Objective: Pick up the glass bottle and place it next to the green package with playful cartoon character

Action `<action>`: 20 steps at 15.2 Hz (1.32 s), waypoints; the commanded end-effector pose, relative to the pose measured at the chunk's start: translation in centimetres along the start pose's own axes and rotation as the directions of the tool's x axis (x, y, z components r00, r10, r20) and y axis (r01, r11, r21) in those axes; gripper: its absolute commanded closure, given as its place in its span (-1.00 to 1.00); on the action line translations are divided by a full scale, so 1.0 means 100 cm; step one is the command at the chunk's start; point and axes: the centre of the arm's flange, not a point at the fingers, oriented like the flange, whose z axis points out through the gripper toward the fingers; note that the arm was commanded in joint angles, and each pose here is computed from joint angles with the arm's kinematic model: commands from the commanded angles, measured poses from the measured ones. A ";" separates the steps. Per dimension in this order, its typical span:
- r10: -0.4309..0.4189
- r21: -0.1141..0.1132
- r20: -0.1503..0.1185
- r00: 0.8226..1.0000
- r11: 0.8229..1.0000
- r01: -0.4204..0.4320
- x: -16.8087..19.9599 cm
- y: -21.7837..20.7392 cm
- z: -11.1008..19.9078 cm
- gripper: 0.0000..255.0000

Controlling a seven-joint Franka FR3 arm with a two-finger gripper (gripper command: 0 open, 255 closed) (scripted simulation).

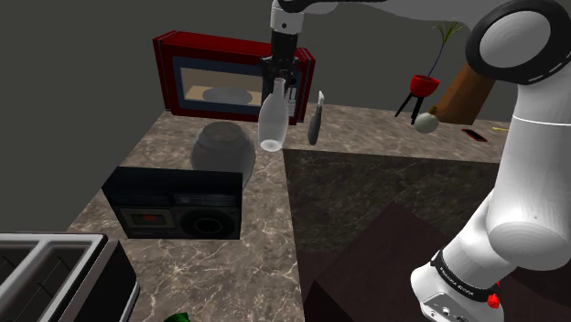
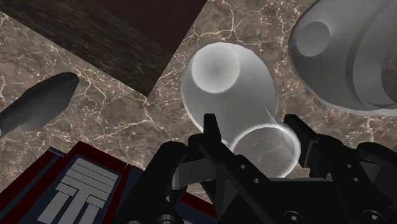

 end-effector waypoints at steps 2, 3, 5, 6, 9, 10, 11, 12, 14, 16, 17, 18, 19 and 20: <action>0.000 0.000 0.000 1.000 1.000 0.000 0.000 0.000 -0.017 1.00; 0.000 0.000 0.000 1.000 1.000 0.000 0.000 0.000 -0.022 1.00; 0.000 0.000 0.000 1.000 1.000 0.000 0.000 0.000 -0.030 1.00; 0.000 0.000 0.000 1.000 1.000 0.000 -0.010 -0.007 -0.035 1.00; 0.000 0.000 0.000 1.000 1.000 0.000 -0.039 -0.030 -0.050 1.00; 0.000 0.000 0.000 1.000 1.000 0.000 -0.048 -0.038 -0.055 1.00; 0.000 0.000 0.000 1.000 1.000 0.000 -0.058 -0.046 -0.060 1.00; 0.000 0.000 0.000 1.000 1.000 0.000 -0.067 -0.053 -0.065 1.00; 0.000 0.000 0.000 1.000 1.000 0.000 -0.087 -0.068 -0.074 1.00; 0.000 0.000 0.000 1.000 1.000 0.000 -0.106 -0.084 -0.084 1.00; 0.000 0.000 0.000 1.000 1.000 0.000 -0.115 -0.091 -0.089 1.00; 0.000 0.000 0.000 1.000 1.000 0.000 -0.125 -0.099 -0.094 1.00; 0.000 0.000 0.000 1.000 1.000 0.000 -0.135 -0.107 -0.099 1.00; 0.000 0.000 0.000 1.000 1.000 0.000 -0.144 -0.114 -0.104 1.00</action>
